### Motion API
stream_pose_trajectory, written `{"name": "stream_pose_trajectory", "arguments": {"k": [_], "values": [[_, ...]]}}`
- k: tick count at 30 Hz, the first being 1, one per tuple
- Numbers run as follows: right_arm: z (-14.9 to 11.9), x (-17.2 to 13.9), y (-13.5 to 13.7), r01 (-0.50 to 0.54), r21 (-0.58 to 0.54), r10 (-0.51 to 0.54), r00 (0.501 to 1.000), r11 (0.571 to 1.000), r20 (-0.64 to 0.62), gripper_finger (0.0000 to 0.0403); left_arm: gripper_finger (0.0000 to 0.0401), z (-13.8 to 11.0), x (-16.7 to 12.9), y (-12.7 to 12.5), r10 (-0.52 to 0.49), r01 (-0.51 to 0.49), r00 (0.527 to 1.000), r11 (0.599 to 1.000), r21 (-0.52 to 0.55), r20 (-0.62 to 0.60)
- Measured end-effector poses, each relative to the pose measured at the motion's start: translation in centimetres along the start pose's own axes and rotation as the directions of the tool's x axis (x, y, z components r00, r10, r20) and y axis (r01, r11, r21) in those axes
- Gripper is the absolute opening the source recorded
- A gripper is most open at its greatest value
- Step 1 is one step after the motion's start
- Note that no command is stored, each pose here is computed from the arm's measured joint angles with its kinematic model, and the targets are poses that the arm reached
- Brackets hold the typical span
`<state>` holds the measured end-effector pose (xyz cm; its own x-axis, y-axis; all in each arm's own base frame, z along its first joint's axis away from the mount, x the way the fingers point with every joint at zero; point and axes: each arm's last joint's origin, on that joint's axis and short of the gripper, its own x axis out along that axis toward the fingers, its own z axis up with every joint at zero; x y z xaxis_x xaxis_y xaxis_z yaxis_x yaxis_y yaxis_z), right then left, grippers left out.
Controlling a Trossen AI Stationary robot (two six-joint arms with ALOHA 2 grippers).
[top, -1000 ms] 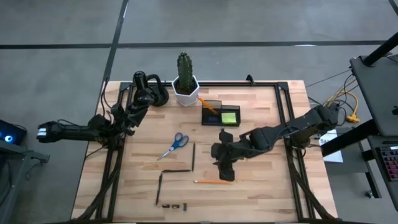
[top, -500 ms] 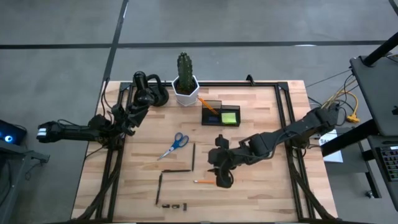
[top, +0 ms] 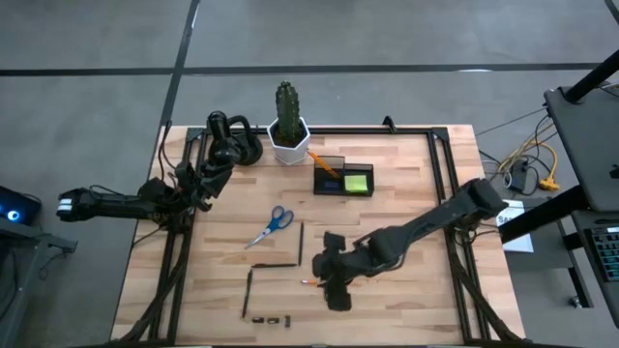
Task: Pick and place office supplies into organizer
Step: Put the pencil into the left section of the desk organizer
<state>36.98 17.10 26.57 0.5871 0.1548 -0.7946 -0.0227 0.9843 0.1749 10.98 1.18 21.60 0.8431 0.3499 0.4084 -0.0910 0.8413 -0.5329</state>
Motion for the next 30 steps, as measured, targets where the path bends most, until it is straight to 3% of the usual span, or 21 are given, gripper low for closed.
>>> {"name": "stream_pose_trajectory", "arguments": {"k": [13, 30], "values": [[-0.3, 5.4, 0.8, 0.036, -0.015, -0.038, 0.971, 0.999, -0.236, 0.0194, 0.013, 0.0, 0.0, 0.0, 0.003, -0.003, 1.0, 1.0, 0.002, -0.004], [-1.8, 9.5, 0.3, 0.095, -0.009, -0.093, 0.948, 0.995, -0.304, 0.0173, 0.013, -0.1, 0.0, 0.0, 0.003, -0.003, 1.0, 1.0, 0.001, -0.004]]}}
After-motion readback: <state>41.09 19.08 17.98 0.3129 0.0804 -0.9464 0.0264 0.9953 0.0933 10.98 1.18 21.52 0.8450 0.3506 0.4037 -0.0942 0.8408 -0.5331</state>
